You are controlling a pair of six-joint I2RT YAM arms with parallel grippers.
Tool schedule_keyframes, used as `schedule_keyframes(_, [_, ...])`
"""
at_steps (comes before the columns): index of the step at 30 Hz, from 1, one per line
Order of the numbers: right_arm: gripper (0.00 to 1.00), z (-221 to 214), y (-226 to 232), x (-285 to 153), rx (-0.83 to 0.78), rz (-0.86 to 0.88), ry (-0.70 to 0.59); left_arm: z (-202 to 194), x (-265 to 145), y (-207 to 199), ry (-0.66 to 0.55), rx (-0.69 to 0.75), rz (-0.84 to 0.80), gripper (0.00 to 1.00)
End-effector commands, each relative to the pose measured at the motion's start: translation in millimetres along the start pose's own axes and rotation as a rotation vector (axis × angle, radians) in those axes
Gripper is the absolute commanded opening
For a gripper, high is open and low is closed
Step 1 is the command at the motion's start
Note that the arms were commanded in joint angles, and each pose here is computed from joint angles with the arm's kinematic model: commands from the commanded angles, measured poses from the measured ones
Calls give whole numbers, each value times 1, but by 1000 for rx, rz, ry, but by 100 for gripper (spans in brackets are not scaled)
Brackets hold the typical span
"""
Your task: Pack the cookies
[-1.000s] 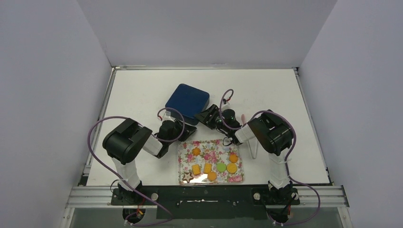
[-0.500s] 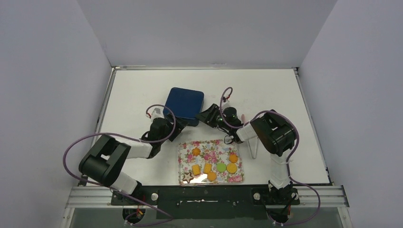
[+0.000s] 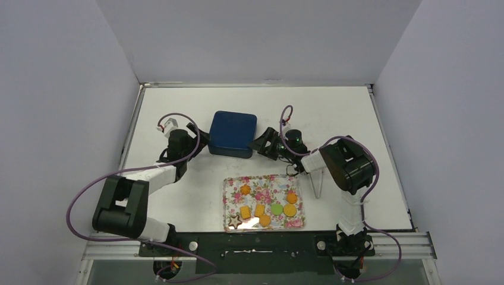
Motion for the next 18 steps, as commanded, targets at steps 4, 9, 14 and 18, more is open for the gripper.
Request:
schedule_keyframes(4, [80,-2,11,-3,-5,55,49,4,23,-8,61,94,-82,80])
schedule_keyframes(9, [80,-6,17,0,3,90,71,-3,27,-10,91,108,-100,74])
schedule_keyframes(14, [78,-8,17,6,18,106,89,-11,34,-13,117,139,-103,71])
schedule_keyframes(18, [71,-11,-1,10,40,34,89,-17,35,-12,147,143,-117,69])
Point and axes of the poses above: each gripper's point midway between its finger pads, its own x axis out along the fingers, its own y axis along the line the jaws close on, z = x × y, the point moved 10 cm from there along -x, back along the fingers, and after that the axes turned 10 degrees about x, right-handed, at the moved point
